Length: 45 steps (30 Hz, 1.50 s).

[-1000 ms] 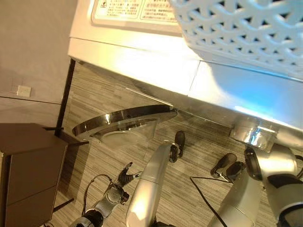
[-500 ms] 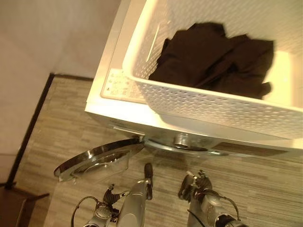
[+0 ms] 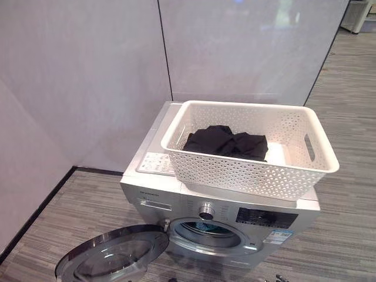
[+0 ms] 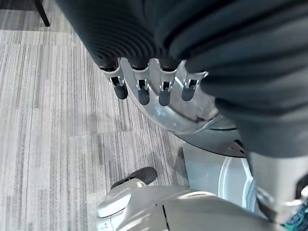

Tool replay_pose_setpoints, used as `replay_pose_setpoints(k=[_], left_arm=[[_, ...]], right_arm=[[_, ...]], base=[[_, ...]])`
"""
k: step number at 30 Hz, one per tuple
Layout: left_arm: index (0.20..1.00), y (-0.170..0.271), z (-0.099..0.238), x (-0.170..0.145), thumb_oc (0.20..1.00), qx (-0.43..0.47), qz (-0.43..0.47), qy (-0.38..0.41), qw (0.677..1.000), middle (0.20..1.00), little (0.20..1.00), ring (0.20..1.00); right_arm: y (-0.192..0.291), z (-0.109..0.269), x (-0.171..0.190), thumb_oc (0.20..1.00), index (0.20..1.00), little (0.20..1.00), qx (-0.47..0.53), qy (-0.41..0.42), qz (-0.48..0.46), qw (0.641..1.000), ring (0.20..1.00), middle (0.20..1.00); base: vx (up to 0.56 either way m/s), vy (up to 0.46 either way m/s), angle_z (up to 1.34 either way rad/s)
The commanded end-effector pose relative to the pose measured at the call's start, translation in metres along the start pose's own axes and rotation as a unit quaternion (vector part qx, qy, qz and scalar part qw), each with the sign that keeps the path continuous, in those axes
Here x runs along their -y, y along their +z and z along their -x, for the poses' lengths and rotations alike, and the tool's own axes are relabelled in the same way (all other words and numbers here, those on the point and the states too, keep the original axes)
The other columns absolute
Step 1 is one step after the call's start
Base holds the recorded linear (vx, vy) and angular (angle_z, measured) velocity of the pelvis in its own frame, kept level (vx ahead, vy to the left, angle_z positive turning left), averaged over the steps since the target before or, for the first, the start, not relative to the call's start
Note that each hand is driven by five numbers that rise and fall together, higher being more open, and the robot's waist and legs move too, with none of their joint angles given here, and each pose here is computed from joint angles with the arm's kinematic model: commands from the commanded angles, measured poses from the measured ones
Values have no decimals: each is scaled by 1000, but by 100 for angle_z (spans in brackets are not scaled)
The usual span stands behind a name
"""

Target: Grab the laundry basket,head to the washer,open it,put in the laundry and shut it.

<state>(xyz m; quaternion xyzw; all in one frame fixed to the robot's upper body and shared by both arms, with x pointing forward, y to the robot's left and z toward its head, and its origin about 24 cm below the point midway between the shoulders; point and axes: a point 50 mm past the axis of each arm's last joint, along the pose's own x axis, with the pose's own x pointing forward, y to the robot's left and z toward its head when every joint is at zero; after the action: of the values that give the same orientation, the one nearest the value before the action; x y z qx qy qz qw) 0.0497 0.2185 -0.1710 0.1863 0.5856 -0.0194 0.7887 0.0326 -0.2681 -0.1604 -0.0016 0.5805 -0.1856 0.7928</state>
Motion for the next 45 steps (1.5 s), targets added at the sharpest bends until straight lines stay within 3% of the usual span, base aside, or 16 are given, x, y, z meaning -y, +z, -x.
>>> replay_pose_setpoints(k=[1, 7, 11, 12, 17, 18, 20, 22, 23, 25, 26, 31, 32, 33, 35, 45], left_arm=[[1000, 1, -1, 5, 1000, -15, 64, -16, 998, 1000, 1000, 1000], [1000, -9, 3, 21, 1000, -35, 85, -37, 995, 1000, 1000, 1000], [1000, -15, 4, 22, 1000, -43, 90, -39, 994, 1000, 1000, 1000], [1000, -19, 5, 18, 1000, -50, 93, -31, 994, 1000, 1000, 1000], [1000, -19, 3, 7, 1000, -47, 109, -16, 993, 1000, 1000, 1000], [1000, -18, 3, 7, 1000, -47, 108, -16, 993, 1000, 1000, 1000], [1000, -15, 2, 3, 1000, -39, 105, -24, 993, 1000, 1000, 1000], [1000, -14, 2, 4, 1000, -38, 106, -25, 993, 1000, 1000, 1000], [1000, -10, 1, 2, 1000, -30, 96, -30, 994, 1000, 1000, 1000], [1000, -7, 1, 2, 1000, -27, 88, -33, 995, 1000, 1000, 1000], [1000, -2, 0, 1, 1000, -14, 60, -42, 997, 1000, 1000, 1000], [1000, -13, 2, -4, 1000, -26, 45, -49, 997, 1000, 1000, 1000], [1000, -13, 2, -3, 1000, -26, 46, -49, 997, 1000, 1000, 1000], [1000, -24, 4, -14, 1000, -41, 30, -55, 997, 1000, 1000, 1000], [1000, -22, 4, -13, 1000, -31, 71, -39, 996, 1000, 1000, 1000], [1000, -52, 12, -12, 1000, -83, 104, -46, 990, 1000, 1000, 1000]], right_arm=[[7, -2, -4, 1000, 1000, 1000, 6, -5, -233, 972, 1000, 1000], [3, 1, 33, 1000, 1000, 1000, 31, -74, -438, 896, 1000, 1000], [24, 7, 71, 1000, 1000, 1000, 108, -107, -491, 858, 1000, 1000], [54, 17, 108, 1000, 1000, 1000, 195, -132, -503, 832, 1000, 1000], [153, 87, 192, 1000, 1000, 1000, 453, -163, -417, 771, 1000, 1000], [153, 88, 192, 1000, 1000, 1000, 453, -164, -417, 771, 1000, 1000], [240, 191, 227, 1000, 1000, 1000, 633, -213, -226, 709, 1000, 1000], [241, 192, 227, 1000, 1000, 1000, 633, -214, -226, 709, 1000, 1000], [287, 259, 219, 1000, 1000, 1000, 717, -233, -105, 649, 1000, 1000], [312, 292, 203, 1000, 1000, 1000, 758, -228, -46, 610, 1000, 1000], [354, 368, 168, 1000, 1000, 1000, 813, -235, 106, 522, 1000, 1000], [390, 390, 139, 1000, 1000, 1000, 801, -137, 191, 550, 1000, 1000], [391, 390, 138, 1000, 1000, 1000, 802, -136, 192, 549, 1000, 1000], [418, 400, 121, 1000, 1000, 1000, 728, -216, 321, 566, 1000, 1000], [437, 394, 98, 1000, 1000, 1000, 697, -219, 371, 573, 1000, 1000], [428, 358, 33, 1000, 1000, 1000, 617, -174, 570, 514, 1000, 1000]], base=[[75, -12, -13], [68, -1, -10], [32, 7, -16], [0, 0, 0], [7, 3, 0], [-3, 23, -13], [3, 35, -22], [-3, 23, -17], [10, 27, -30], [23, 35, -19], [6, 29, 8], [-16, 1, 0], [-8, 37, 5], [-6, 49, 5], [-18, 24, 18], [-1, 13, 10]])
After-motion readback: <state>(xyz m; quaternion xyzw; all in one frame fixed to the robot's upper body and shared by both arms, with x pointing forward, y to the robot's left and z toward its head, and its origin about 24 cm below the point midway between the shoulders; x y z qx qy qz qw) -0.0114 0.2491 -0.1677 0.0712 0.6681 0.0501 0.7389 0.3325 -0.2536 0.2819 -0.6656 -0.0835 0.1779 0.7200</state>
